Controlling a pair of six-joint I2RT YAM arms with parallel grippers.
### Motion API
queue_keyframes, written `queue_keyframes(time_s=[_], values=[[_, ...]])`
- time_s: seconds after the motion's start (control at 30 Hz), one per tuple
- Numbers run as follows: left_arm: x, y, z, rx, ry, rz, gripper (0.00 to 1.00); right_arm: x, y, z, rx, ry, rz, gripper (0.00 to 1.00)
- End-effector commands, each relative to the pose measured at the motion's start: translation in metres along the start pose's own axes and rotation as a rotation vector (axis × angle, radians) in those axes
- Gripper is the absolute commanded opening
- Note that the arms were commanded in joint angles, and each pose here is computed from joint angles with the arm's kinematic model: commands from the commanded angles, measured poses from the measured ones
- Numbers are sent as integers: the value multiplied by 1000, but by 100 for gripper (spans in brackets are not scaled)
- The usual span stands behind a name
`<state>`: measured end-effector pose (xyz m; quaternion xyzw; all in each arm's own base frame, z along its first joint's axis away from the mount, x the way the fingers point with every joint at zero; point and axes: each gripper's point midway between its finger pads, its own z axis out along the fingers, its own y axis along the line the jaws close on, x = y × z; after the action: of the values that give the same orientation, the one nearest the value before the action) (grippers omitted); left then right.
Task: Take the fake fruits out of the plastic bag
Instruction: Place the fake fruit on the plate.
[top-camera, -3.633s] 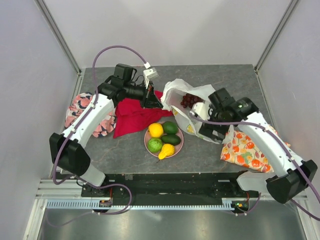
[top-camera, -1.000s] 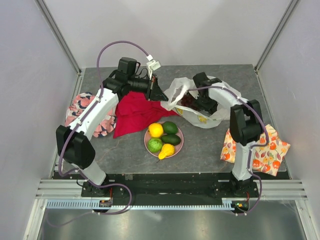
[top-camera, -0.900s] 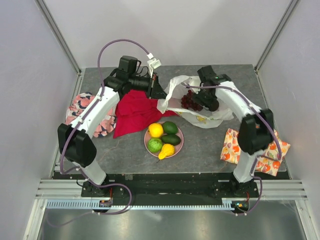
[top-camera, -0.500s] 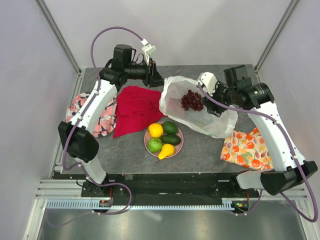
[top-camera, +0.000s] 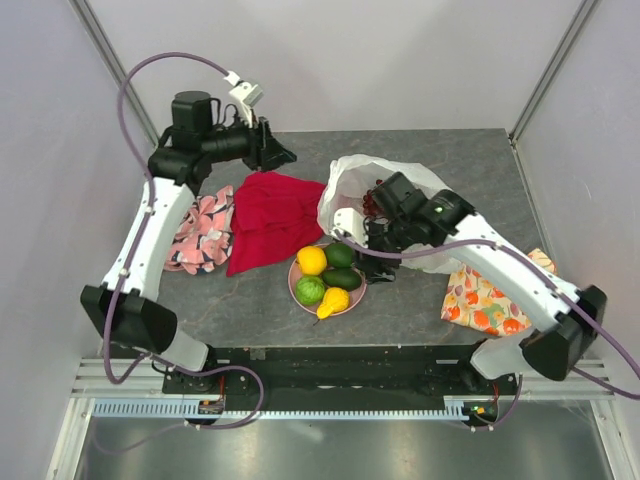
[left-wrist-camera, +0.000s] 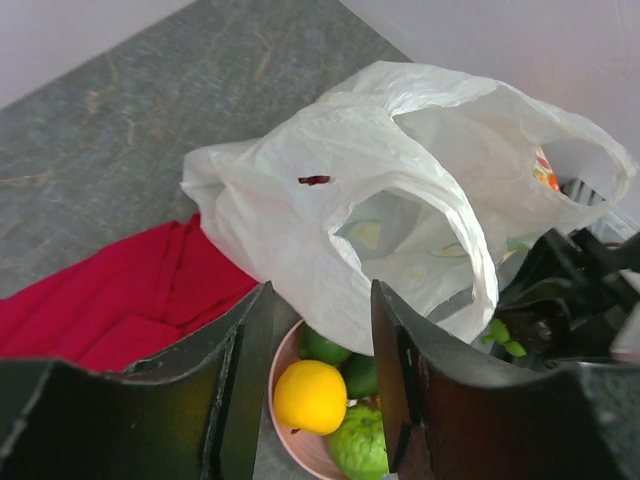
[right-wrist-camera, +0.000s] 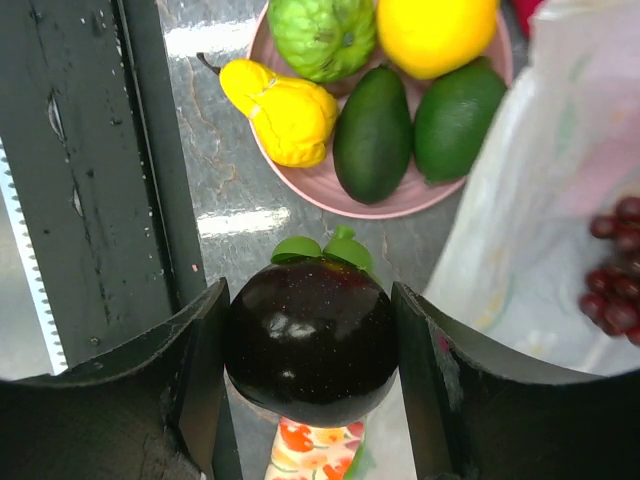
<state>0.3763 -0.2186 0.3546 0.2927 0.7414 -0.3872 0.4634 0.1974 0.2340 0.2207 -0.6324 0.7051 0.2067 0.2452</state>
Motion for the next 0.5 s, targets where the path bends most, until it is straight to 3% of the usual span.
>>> queue_keyframes(time_s=[0.0,0.27,0.47], values=[[-12,-3,-42,-86,-56,105,52,-13,-12,41,-45,-28,-79,54],[-9,-2,-82,-168,-92,120,52,-20,-31,118,-76,-7,-65,54],[-9,-2,-92,-179,-105,111,52,-23,-39,146,-83,8,-76,58]])
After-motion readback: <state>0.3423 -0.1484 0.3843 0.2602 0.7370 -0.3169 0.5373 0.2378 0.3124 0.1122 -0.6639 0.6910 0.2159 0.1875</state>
